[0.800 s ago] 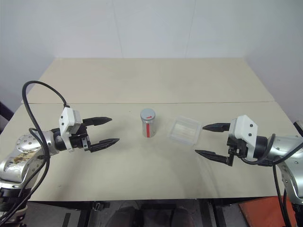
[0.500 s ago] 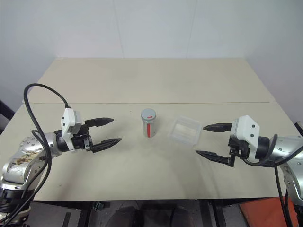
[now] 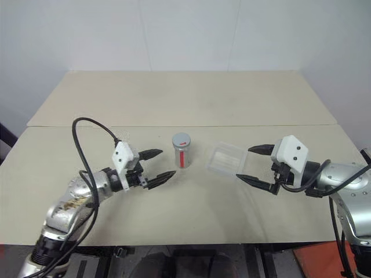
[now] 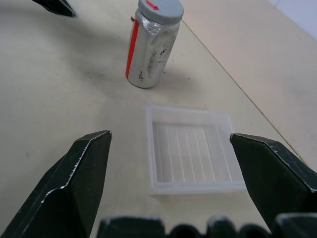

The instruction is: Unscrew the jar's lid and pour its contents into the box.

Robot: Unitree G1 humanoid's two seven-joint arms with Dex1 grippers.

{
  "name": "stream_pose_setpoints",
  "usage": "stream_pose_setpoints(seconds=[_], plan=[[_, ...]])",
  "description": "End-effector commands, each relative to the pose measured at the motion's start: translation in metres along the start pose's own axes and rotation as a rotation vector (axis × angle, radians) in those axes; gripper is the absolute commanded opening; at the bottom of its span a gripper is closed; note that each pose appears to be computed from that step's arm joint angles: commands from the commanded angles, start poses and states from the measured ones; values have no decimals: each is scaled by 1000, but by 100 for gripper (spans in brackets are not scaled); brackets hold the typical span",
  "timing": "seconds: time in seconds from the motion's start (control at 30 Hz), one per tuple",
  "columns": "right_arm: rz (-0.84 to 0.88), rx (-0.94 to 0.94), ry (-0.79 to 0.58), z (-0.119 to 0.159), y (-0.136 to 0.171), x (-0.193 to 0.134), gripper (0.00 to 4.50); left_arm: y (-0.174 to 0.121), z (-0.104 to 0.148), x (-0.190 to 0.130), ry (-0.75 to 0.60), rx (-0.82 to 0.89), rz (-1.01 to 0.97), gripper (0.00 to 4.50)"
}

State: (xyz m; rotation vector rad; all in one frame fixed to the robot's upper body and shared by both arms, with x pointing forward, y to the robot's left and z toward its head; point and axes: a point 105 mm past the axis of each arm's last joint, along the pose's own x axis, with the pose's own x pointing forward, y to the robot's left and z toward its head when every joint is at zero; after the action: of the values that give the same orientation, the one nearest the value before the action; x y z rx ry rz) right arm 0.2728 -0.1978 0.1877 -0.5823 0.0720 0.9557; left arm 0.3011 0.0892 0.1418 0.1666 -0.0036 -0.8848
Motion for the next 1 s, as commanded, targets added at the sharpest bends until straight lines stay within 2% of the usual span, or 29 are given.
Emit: stream_pose_setpoints(seconds=[0.03, 0.2, 0.43, 0.67, 0.8, 1.0], plan=[[-31, -38, -18, 9, -5, 0, 446, 1, 7, 8, -17, 23, 105, 450], [-53, -33, -21, 10, -7, 0, 446, 0, 3, 15, -27, -17, 224, 450], [-78, -27, -17, 10, -7, 4, 446, -16, 3, 23, -56, -46, 213, 450], [-84, -28, -20, 12, -6, 3, 446, -26, 3, 35, -69, -51, 290, 450], [-88, -28, -18, 12, -5, 2, 446, -22, 1, 41, -61, -43, 383, 450], [-95, -28, -22, 13, -5, 1, 446, -20, -3, 45, -45, -57, 393, 450]])
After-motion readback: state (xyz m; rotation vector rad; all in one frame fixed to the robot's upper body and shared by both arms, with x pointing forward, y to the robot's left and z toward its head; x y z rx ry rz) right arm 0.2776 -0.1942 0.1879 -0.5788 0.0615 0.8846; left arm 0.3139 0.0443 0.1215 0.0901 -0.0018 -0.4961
